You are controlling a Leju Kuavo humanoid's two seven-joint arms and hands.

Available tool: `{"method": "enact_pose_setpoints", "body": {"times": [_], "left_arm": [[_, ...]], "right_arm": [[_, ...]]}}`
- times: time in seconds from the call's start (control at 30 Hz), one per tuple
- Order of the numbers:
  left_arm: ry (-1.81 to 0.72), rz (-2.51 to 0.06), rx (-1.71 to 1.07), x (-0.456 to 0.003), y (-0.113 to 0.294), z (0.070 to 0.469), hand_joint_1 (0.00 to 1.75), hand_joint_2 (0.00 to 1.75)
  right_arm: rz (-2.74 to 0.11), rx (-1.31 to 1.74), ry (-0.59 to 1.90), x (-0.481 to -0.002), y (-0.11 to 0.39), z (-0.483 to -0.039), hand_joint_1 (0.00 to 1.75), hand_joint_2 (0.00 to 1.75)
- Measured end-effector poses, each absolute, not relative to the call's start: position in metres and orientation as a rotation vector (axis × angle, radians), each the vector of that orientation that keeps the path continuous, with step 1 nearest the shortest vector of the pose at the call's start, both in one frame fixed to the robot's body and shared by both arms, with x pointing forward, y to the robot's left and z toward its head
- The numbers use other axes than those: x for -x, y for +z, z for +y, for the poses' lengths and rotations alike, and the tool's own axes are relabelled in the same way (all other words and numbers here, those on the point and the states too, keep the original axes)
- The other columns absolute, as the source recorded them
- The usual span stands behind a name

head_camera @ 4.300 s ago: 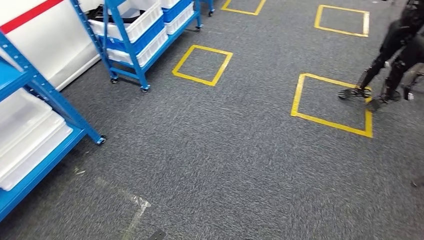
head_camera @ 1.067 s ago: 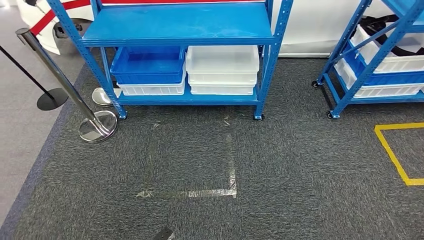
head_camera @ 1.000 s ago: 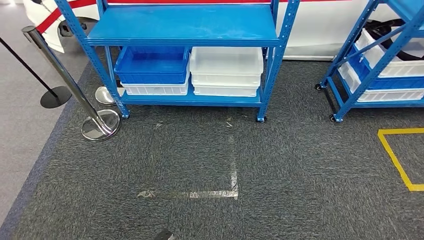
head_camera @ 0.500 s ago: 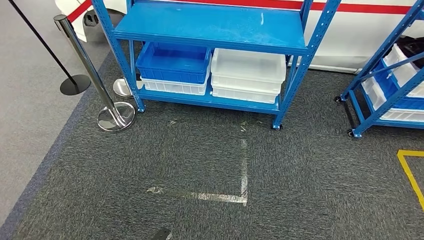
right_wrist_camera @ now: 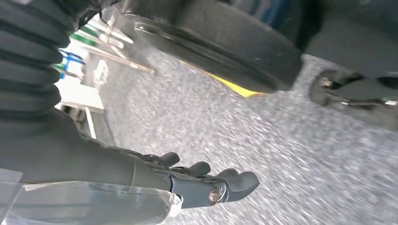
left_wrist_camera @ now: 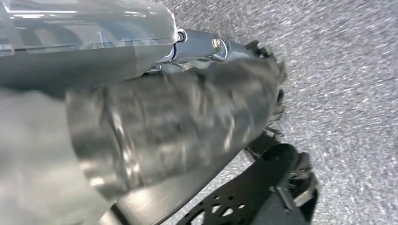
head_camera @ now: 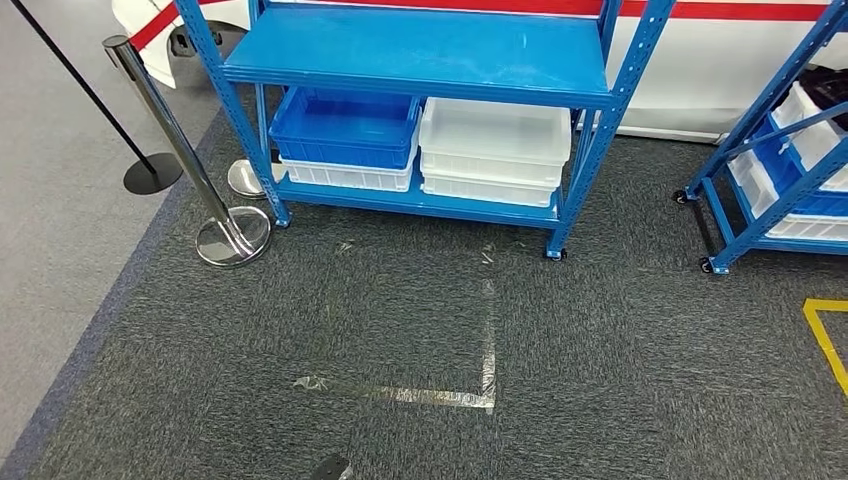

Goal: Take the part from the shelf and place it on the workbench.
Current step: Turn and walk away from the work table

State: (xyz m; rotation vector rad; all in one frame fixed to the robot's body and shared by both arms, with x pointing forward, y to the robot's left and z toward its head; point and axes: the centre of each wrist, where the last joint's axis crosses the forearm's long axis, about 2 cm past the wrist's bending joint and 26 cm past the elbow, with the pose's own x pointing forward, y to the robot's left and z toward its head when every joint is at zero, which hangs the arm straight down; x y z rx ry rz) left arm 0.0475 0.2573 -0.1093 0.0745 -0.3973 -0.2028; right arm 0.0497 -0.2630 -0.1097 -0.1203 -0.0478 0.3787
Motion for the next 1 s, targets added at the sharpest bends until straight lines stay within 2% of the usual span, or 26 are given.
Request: {"method": "enact_pose_setpoints", "body": {"times": [0.27,0.63,0.77,1.0], "left_arm": [[-0.202,-0.338,-0.036,-0.028,-0.111,0.258,0.0,0.0],[-0.192,-0.381,0.024,-0.052,-0.107,0.255,0.0,0.0],[-0.184,-0.355,0.029,-0.044,-0.108,0.26,0.0,1.75],[-0.148,-0.206,0.022,0.018,-0.113,0.273,0.0,1.75]], "right_arm": [[-0.115,0.05,0.364,-0.051,-0.109,-0.259,0.0,1.75],[-0.07,0.004,0.275,0.007,-0.114,-0.269,0.0,1.75],[-0.091,-0.01,0.247,0.01,-0.114,-0.271,0.0,1.75],[-0.237,-0.022,0.198,-0.032,-0.11,-0.272,0.0,1.75]]}}
